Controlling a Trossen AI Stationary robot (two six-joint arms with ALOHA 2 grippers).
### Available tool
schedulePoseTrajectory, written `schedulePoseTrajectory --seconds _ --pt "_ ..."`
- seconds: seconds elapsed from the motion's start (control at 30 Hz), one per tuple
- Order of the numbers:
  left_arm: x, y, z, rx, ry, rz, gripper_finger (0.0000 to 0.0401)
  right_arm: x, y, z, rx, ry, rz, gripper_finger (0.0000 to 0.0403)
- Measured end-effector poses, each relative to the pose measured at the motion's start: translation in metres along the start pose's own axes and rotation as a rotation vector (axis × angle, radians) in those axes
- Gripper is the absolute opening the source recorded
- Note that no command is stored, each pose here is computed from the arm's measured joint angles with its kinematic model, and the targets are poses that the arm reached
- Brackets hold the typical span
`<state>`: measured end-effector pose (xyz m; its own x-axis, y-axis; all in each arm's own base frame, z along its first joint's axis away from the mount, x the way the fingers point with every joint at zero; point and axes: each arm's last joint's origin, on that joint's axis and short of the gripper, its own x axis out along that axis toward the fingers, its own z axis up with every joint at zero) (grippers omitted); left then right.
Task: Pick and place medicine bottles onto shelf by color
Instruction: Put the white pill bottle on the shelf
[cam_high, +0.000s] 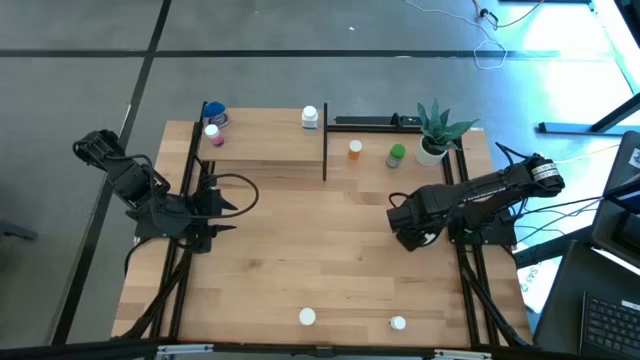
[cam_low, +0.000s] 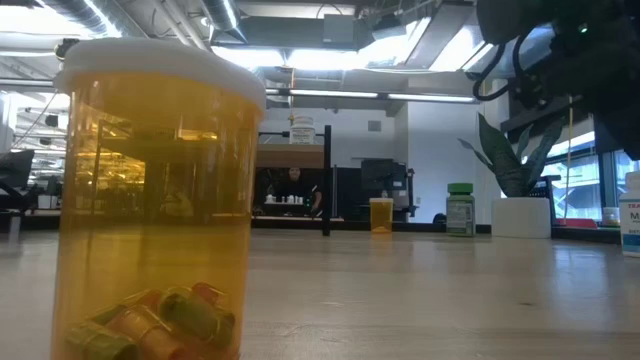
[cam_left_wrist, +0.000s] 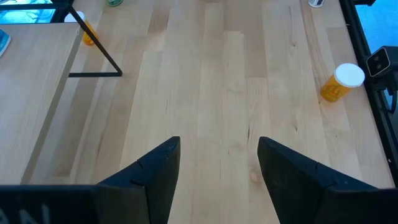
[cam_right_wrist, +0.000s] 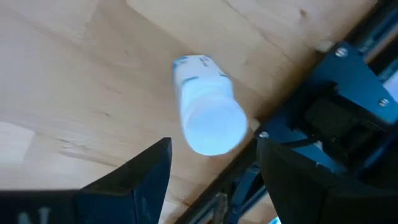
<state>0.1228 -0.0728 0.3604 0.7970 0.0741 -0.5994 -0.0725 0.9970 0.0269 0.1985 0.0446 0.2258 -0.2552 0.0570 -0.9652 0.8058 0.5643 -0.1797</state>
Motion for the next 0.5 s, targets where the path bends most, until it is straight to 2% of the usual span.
schedulePoseTrajectory --seconds 0.5 --pt "0.0 0.0 0.0 -0.026 0.0 0.0 0.0209 0.0001 -0.0003 -0.0006 0.003 0.0 -0.006 0.0239"
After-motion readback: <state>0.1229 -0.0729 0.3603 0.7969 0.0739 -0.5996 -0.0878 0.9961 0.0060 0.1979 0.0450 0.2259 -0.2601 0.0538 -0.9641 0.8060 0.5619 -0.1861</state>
